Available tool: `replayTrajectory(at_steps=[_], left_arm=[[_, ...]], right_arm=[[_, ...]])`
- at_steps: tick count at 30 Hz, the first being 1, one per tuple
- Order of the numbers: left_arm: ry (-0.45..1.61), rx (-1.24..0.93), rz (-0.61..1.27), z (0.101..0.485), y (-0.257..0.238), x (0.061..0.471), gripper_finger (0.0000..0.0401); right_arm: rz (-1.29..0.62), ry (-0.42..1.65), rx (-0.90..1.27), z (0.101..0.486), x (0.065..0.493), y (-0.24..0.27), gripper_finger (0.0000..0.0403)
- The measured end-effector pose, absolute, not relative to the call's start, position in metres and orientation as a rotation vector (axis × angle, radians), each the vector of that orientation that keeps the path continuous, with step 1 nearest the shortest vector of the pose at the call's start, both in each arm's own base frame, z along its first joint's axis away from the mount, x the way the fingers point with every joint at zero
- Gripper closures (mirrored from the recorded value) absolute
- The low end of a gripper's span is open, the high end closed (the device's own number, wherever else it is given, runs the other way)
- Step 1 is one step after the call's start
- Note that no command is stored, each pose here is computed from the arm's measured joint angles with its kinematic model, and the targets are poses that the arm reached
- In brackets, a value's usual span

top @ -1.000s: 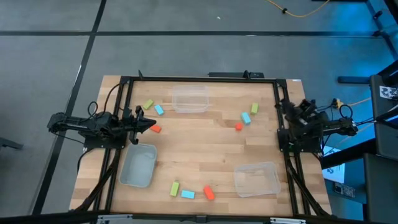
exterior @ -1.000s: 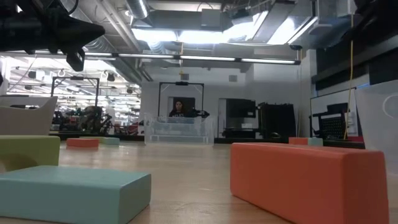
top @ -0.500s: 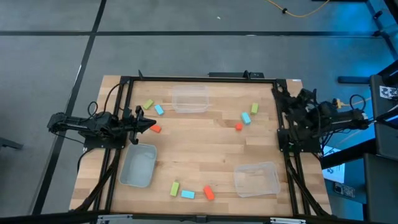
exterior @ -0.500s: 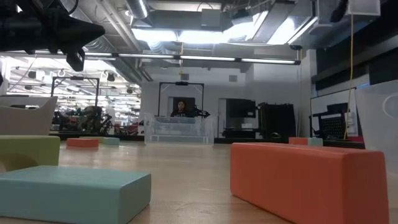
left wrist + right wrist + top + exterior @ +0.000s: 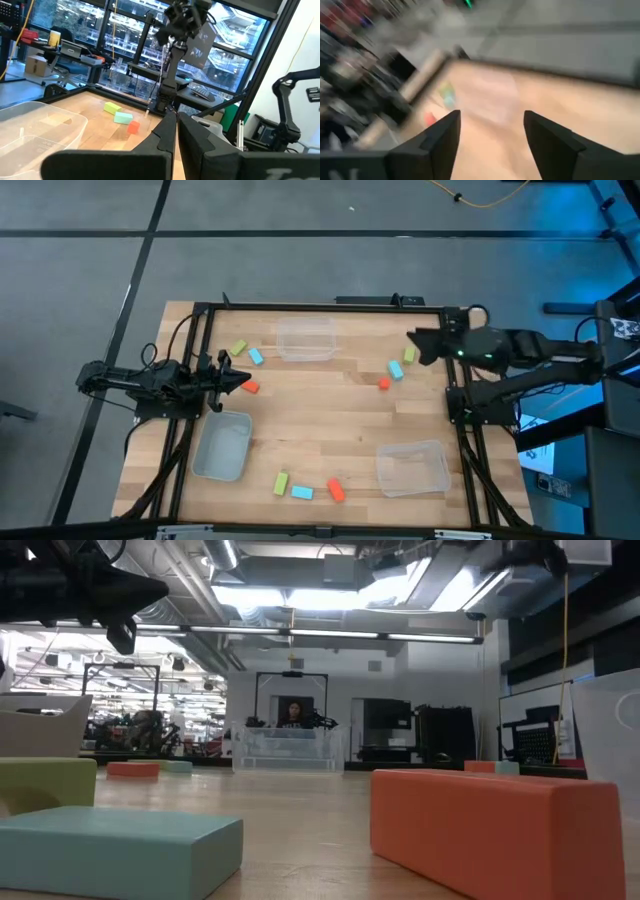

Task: Sort & place blocks by color
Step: Put the top right light blue half pillar block into the bottom right transparent bin

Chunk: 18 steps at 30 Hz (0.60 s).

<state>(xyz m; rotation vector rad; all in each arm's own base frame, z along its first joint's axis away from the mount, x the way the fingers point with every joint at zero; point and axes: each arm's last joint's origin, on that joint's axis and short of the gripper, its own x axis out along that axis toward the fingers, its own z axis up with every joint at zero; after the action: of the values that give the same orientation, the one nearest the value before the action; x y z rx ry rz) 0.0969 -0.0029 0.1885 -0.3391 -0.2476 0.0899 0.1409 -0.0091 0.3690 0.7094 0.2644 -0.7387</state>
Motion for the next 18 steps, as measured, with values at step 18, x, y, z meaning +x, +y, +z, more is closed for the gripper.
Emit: replayTrajectory(at_steps=[18], left_arm=[[-0.248,-0.339,0.090,0.188,-0.003,0.097,0.0390]], right_arm=[[-1.003,0.898,0.913,0.261,0.193,-0.069,0.0170]])
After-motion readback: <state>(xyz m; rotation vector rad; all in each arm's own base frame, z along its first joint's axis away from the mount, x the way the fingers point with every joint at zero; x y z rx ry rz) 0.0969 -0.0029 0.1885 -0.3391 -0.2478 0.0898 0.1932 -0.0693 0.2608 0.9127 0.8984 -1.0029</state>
